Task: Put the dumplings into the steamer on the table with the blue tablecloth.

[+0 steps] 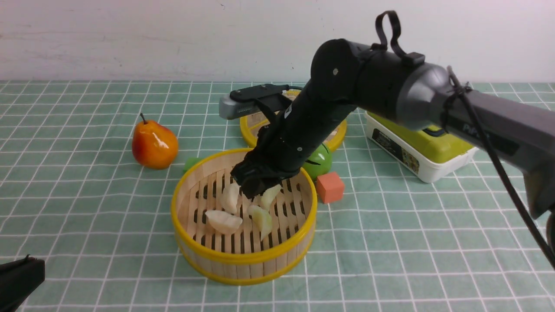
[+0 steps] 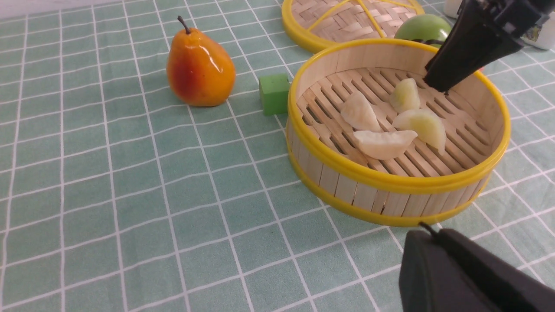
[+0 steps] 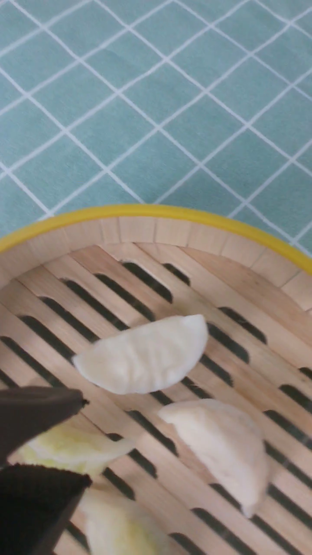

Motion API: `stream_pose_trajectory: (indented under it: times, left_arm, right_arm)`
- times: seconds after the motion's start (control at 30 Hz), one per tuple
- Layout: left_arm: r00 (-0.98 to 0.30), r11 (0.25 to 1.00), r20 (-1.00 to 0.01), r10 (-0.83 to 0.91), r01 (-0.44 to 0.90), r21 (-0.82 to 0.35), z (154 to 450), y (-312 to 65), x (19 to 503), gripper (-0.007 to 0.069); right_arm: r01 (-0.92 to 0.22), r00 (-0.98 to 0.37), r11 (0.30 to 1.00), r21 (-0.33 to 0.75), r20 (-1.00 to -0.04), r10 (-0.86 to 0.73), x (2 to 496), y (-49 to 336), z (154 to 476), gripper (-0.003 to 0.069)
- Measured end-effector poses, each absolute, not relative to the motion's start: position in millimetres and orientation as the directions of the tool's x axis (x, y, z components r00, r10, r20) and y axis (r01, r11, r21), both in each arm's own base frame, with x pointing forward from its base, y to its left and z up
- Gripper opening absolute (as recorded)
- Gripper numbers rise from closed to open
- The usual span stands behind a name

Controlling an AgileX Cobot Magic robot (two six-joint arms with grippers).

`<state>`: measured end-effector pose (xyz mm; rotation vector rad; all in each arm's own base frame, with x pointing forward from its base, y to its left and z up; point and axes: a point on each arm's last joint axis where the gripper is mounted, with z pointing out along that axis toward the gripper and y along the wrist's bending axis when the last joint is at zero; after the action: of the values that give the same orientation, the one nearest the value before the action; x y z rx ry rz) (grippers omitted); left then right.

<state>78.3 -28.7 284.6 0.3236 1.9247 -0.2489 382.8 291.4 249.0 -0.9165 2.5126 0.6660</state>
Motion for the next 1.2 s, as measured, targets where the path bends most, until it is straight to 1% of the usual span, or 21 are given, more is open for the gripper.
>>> stream_pose_trajectory:
  times: [0.03,0.07,0.13,0.23,0.33,0.63,0.77,0.83,0.93,0.97,1.07,1.13,1.17,1.2]
  left_arm:
    - [-0.348,0.940,-0.931,0.106,0.340,-0.020,284.7,-28.8,78.3,0.0006]
    - [-0.347,0.940,-0.932,0.106,0.340,-0.020,284.8,-28.8,78.3,0.0006]
    - [-0.346,0.940,-0.932,0.105,0.341,-0.020,284.9,-28.9,78.3,0.0006]
    - [-0.346,0.940,-0.932,0.105,0.341,-0.020,284.9,-28.9,78.3,0.0006]
    - [-0.346,0.940,-0.932,0.105,0.341,-0.020,284.9,-28.9,78.3,0.0006]
    - [-0.345,0.940,-0.933,0.105,0.341,-0.020,285.0,-28.9,78.3,0.0013]
    - [-0.345,0.940,-0.933,0.105,0.341,-0.020,285.0,-28.9,78.3,0.0018]
    - [-0.345,0.940,-0.933,0.105,0.341,-0.020,285.0,-28.9,78.3,0.0018]
    - [-0.344,0.940,-0.933,0.105,0.341,-0.021,285.0,-28.9,78.4,0.0021]
    - [-0.344,0.940,-0.933,0.105,0.341,-0.021,285.0,-28.9,78.4,0.0022]
    - [-0.344,0.940,-0.933,0.104,0.342,-0.021,285.1,-29.0,78.4,0.0028]
    - [-0.344,0.940,-0.933,0.104,0.342,-0.021,285.1,-29.0,78.4,0.0028]
    - [-0.344,0.940,-0.933,0.104,0.342,-0.021,285.1,-29.0,78.4,0.0028]
    - [-0.344,0.940,-0.933,0.104,0.342,-0.021,285.1,-29.0,78.4,0.0030]
  right_arm:
    - [-0.681,-0.702,0.677,0.280,-0.513,-0.494,385.7,295.0,242.2,0.0084]
    - [-0.682,-0.700,0.678,0.275,-0.514,-0.496,387.2,296.8,237.3,0.0037]
    - [-0.679,-0.706,0.680,0.276,-0.498,-0.503,388.5,299.2,227.7,-0.0012]
    - [-0.680,-0.713,0.677,0.281,-0.470,-0.521,387.4,302.7,216.2,-0.0019]
    - [-0.687,-0.711,0.668,0.287,-0.452,-0.538,382.5,307.9,212.4,-0.0019]
    - [-0.717,-0.691,0.630,0.299,-0.424,-0.586,365.8,323.4,211.5,-0.0014]
    - [-0.721,-0.686,0.627,0.294,-0.423,-0.591,365.1,323.9,212.7,-0.0012]
    - [-0.732,-0.675,0.623,0.276,-0.422,-0.605,365.3,320.7,219.8,-0.0011]
    - [-0.762,-0.634,0.608,0.223,-0.445,-0.632,360.6,310.1,255.3,-0.0010]
    - [-0.775,-0.613,0.602,0.192,-0.460,-0.643,357.0,304.5,273.2,-0.0010]
    - [-0.795,-0.541,0.604,0.051,-0.509,-0.670,341.3,280.0,332.5,-0.0010]
    - [-0.772,-0.510,0.634,-0.047,-0.549,-0.662,324.9,257.2,376.0,-0.0008]
    - [-0.757,-0.507,0.649,-0.076,-0.558,-0.657,319.9,249.3,388.0,-0.0008]
    - [-0.699,-0.507,0.699,-0.149,-0.587,-0.632,307.6,226.6,417.2,-0.0006]
